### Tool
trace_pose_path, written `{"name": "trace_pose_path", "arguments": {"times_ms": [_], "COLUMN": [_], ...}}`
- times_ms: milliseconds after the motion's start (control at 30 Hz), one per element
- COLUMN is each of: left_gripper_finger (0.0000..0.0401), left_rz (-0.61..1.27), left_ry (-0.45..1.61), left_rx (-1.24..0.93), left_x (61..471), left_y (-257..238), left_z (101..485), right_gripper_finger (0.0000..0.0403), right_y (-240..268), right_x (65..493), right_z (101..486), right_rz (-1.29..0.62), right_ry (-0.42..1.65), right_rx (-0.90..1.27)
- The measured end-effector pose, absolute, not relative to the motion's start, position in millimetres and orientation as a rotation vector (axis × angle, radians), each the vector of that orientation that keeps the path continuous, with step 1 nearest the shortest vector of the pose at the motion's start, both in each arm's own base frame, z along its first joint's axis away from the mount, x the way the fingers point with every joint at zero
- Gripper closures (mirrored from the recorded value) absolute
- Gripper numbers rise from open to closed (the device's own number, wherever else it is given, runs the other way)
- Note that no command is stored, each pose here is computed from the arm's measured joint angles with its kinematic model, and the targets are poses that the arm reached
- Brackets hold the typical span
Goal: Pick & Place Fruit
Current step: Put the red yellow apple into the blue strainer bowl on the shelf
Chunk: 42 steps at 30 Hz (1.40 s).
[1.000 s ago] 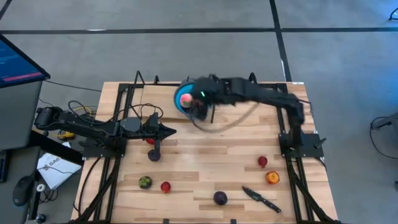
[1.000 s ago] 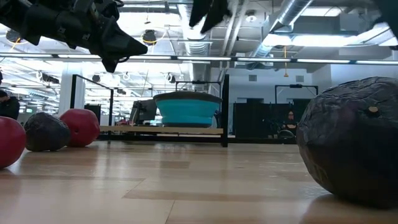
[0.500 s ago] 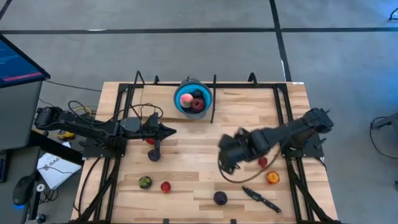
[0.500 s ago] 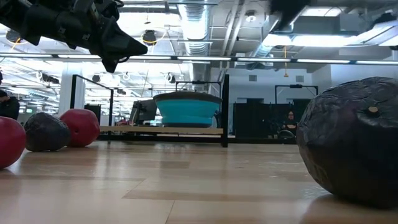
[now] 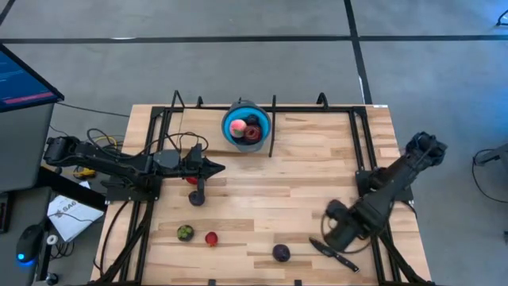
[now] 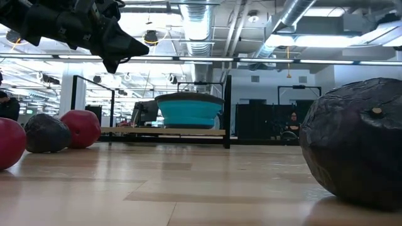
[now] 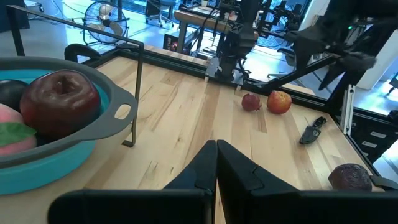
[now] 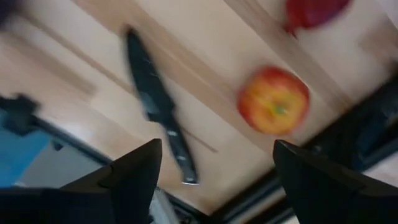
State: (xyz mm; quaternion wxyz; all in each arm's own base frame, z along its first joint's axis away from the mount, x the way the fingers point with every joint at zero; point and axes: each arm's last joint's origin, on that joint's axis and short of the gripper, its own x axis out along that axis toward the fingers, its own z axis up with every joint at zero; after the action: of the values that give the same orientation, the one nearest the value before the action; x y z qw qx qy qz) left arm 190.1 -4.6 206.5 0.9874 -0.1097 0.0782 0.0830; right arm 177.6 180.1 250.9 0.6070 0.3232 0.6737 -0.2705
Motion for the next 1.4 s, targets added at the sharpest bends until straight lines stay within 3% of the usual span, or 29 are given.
{"name": "trace_pose_path", "arguments": {"times_ms": [133, 233, 367, 467, 1000, 1400], "left_gripper_finger": [0.0399, 0.0399, 0.0399, 0.0399, 0.0399, 0.0399], "left_rz": [0.167, 0.167, 0.172, 0.177, 0.178, 0.178], "left_ry": [0.157, 0.157, 0.156, 0.155, 0.155, 0.155], "left_rx": [-0.220, -0.220, -0.220, -0.220, -0.220, -0.220], "left_x": [190.1, 190.1, 190.1, 190.0, 190.0, 190.0], "left_y": [-4.6, -4.6, -4.3, -4.2, -4.2, -4.2], "left_z": [206.6, 206.6, 206.6, 206.6, 206.6, 206.6], "right_gripper_finger": [0.0088, 0.0057, 0.0014, 0.0007, 0.0037, 0.0163], "right_y": [181.8, 179.0, 179.0, 175.2, 164.3, 166.0], "right_x": [158.9, 151.6, 151.1, 149.0, 139.6, 150.8], "right_z": [238.5, 228.3, 218.1, 208.3, 161.0, 158.4], "right_rz": [-0.672, -0.680, -0.571, -0.581, -0.530, -0.476], "right_ry": [1.638, 1.732, 1.764, 1.755, 1.676, 1.564], "right_rx": [0.745, 0.735, 0.676, 0.649, 0.592, 0.649]}}
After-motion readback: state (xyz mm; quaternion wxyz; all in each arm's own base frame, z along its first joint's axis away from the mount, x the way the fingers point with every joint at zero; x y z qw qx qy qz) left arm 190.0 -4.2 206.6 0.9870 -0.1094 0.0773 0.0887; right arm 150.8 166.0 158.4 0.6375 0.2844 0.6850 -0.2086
